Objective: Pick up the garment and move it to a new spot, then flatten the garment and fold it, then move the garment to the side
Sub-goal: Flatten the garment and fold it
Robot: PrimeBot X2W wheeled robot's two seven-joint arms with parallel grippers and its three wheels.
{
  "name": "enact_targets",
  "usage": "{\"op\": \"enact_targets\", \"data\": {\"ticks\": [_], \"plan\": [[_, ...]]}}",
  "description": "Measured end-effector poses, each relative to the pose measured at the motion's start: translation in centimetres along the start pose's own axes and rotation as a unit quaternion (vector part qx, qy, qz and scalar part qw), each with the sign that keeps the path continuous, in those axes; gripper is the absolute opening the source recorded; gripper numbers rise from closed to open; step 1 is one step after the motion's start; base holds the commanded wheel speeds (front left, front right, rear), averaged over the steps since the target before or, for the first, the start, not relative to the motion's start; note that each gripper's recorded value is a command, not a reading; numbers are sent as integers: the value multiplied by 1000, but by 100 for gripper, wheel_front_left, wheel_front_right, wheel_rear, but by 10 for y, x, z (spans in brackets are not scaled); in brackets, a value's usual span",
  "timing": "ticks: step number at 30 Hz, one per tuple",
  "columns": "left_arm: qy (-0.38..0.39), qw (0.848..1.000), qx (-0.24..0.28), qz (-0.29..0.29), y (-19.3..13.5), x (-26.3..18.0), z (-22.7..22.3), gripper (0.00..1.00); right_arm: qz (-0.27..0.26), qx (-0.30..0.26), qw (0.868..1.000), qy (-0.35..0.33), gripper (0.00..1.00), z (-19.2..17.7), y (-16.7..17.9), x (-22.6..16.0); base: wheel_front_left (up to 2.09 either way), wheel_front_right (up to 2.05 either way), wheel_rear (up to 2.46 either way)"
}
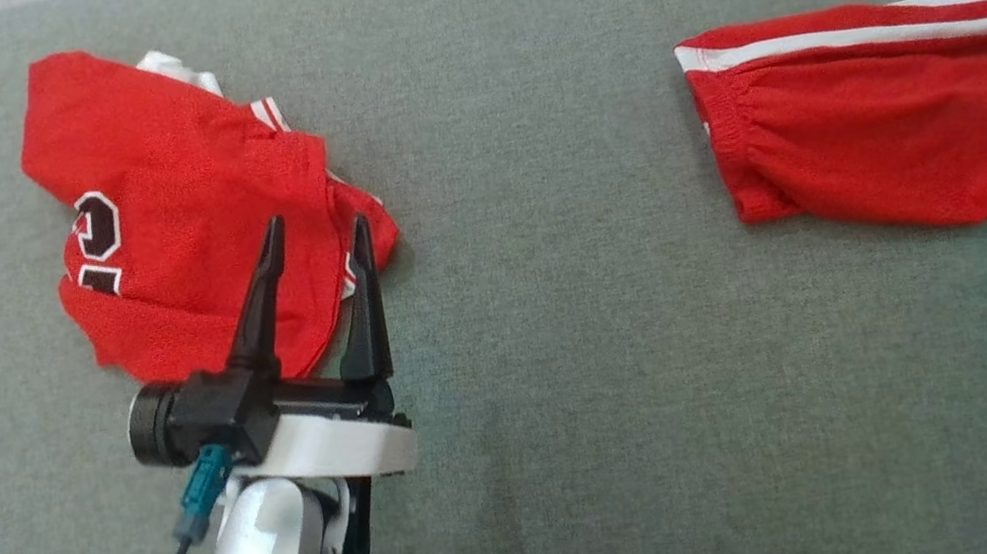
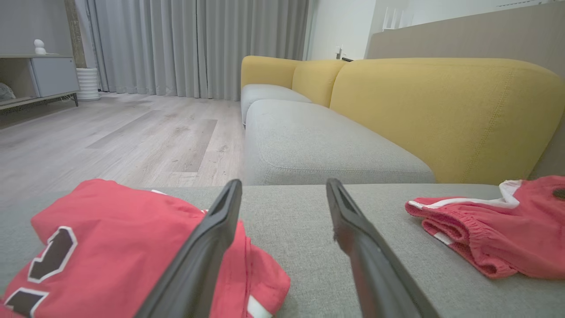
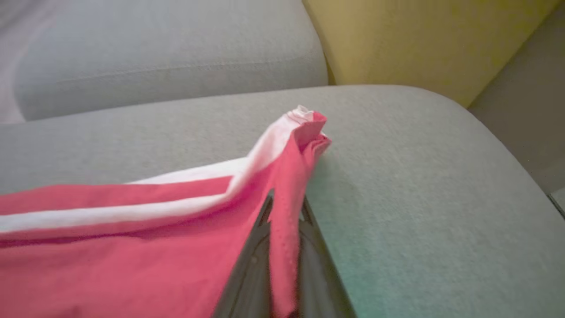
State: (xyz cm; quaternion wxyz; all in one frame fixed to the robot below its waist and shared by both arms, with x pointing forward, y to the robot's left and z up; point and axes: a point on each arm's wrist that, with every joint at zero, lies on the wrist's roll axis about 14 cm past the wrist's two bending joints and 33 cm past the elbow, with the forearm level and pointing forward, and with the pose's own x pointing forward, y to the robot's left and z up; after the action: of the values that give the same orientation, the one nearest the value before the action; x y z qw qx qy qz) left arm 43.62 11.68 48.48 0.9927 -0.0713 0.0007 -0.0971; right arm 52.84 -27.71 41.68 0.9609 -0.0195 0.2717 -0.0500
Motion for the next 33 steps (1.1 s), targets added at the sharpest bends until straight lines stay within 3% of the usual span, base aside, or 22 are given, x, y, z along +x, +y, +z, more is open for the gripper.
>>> {"op": "enact_targets", "data": {"ticks": [10,17,25,31,32,33], "plan": [[-19,1000,7,1,-3,-14,17,100,129,9,986,-101,0,47,115,-32,0,0,0],[-20,1000,7,12,2,-24,18,100,221,5,970,-102,0,34,188,-57,0,0,0],[-18,999,9,29,13,-33,18,100,268,-19,961,-68,0,4,227,-64,0,0,0],[-16,999,10,34,16,-34,16,100,280,-51,958,-36,0,-22,236,-64,0,0,0],[-15,999,10,34,16,-34,16,100,279,-58,958,-27,24,-29,235,-64,0,0,0],[-15,999,10,33,15,-34,16,100,278,-68,958,-22,100,-34,234,-64,0,0,0]]}}
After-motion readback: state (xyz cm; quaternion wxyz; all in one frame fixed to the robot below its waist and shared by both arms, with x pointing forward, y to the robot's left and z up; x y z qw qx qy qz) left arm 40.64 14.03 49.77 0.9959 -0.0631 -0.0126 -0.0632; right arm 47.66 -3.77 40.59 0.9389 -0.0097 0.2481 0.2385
